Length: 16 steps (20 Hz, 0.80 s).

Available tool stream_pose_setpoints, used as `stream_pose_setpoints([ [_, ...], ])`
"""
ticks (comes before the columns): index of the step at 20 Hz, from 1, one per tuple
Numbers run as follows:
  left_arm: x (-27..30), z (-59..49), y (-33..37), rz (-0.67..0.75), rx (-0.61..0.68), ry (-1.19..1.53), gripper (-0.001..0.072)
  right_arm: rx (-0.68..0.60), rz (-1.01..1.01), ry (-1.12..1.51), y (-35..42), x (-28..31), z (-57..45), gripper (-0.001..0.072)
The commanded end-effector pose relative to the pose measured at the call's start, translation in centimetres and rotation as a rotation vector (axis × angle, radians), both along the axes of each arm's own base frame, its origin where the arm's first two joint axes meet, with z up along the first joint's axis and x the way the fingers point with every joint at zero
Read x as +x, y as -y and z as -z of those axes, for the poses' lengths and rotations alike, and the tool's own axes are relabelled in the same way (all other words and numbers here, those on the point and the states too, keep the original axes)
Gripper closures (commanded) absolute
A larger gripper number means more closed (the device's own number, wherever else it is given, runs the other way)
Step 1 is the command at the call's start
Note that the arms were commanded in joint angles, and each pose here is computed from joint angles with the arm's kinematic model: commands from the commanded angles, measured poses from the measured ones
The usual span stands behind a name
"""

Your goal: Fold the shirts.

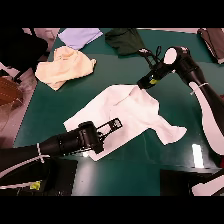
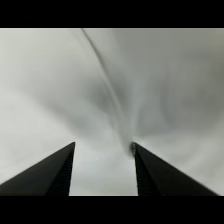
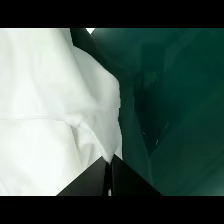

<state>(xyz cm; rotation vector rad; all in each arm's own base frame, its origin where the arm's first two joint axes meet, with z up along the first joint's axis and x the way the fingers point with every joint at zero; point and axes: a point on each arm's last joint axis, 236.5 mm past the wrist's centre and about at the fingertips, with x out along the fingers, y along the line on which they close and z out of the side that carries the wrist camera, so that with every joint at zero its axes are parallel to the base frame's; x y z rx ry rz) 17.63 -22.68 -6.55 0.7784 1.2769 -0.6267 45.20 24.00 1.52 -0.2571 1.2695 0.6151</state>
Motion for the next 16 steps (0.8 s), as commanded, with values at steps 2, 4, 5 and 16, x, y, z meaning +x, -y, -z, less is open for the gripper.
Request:
stream_pose_setpoints([
  [2,-0.8,0.3,0.6,0.004,-0.022,-0.035,0.0294,0.000,-0.001,0.000,-0.1,0.0,0.0,0.0698],
  [4,-0.9,0.2,1.1,0.009,-0.044,-0.036,0.0455,0.000,-0.001,-0.002,-0.1,-0.1,0.0,0.0698],
  [5,-0.9,0.2,1.5,0.011,-0.062,-0.036,0.0456,0.000,-0.001,-0.003,0.0,-0.1,0.0,0.0698],
  [16,2.5,-2.4,-1.8,0.034,0.032,0.135,0.0687,0.020,0.057,0.051,2.3,0.9,-3.0,0.0698],
])
